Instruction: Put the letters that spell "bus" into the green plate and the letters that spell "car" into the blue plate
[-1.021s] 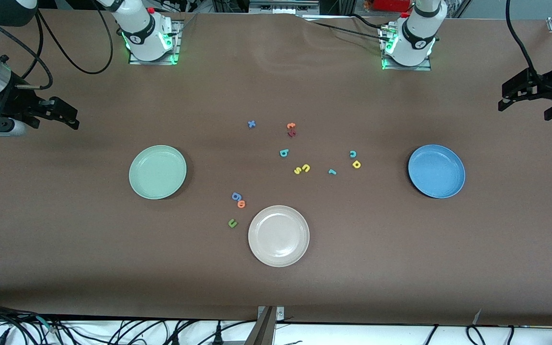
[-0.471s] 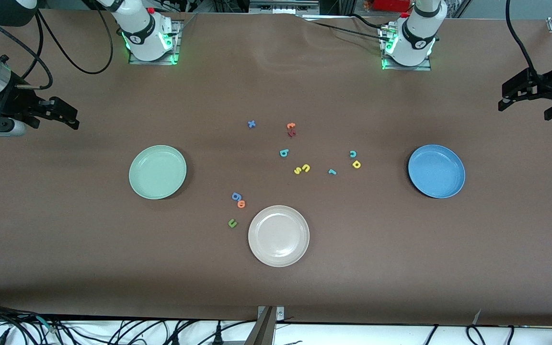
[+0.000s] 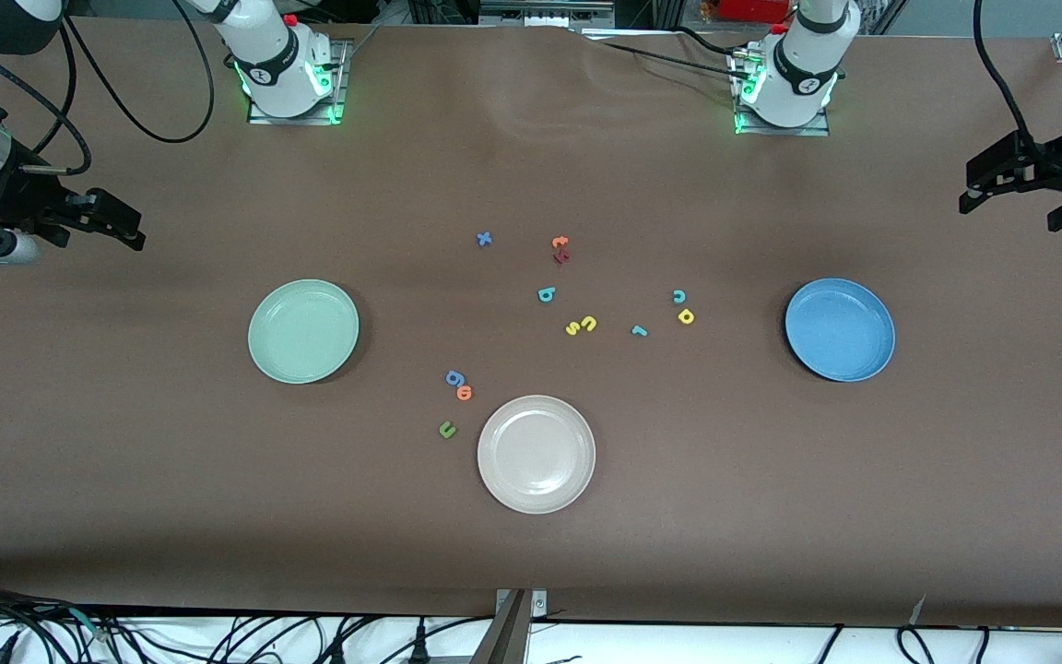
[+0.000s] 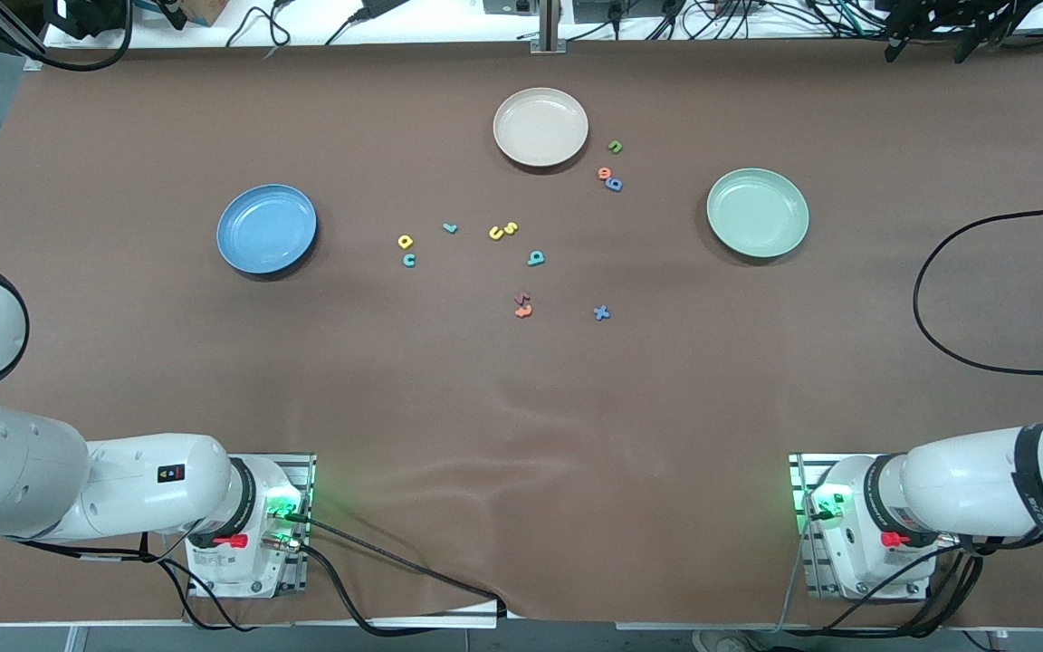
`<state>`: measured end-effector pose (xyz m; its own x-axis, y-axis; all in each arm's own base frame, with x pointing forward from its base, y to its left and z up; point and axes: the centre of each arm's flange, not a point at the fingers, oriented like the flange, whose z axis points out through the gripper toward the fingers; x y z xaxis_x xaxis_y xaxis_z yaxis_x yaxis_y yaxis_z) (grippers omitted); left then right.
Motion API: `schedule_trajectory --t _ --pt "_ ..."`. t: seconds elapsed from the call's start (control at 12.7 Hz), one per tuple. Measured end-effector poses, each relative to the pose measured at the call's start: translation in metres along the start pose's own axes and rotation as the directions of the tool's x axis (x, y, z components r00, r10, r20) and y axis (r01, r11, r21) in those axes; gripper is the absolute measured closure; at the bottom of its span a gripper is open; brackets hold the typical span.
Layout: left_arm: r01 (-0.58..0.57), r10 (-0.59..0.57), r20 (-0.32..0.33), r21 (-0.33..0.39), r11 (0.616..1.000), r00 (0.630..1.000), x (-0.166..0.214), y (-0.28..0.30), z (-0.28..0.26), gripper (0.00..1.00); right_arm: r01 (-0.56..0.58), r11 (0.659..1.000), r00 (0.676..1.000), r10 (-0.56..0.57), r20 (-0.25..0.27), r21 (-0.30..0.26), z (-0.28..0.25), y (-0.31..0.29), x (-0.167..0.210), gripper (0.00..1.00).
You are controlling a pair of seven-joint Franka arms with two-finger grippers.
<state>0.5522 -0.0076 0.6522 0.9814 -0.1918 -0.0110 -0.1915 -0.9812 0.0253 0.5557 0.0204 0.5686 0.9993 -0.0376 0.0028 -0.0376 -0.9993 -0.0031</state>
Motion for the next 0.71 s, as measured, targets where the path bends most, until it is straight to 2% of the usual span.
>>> schedule_trajectory --t 0.55,0.71 --pt "0.0 0.0 0.0 0.0 1.0 1.0 0.0 0.0 0.0 0.0 0.012 1.0 1.0 -0.012 0.024 -0.002 0.009 -0.007 0.001 0.0" --pt "0.0 0.0 0.0 0.0 1.0 1.0 0.0 0.0 0.0 0.0 0.028 1.0 0.997 -0.027 0.067 -0.006 0.017 -0.016 -0.001 0.0"
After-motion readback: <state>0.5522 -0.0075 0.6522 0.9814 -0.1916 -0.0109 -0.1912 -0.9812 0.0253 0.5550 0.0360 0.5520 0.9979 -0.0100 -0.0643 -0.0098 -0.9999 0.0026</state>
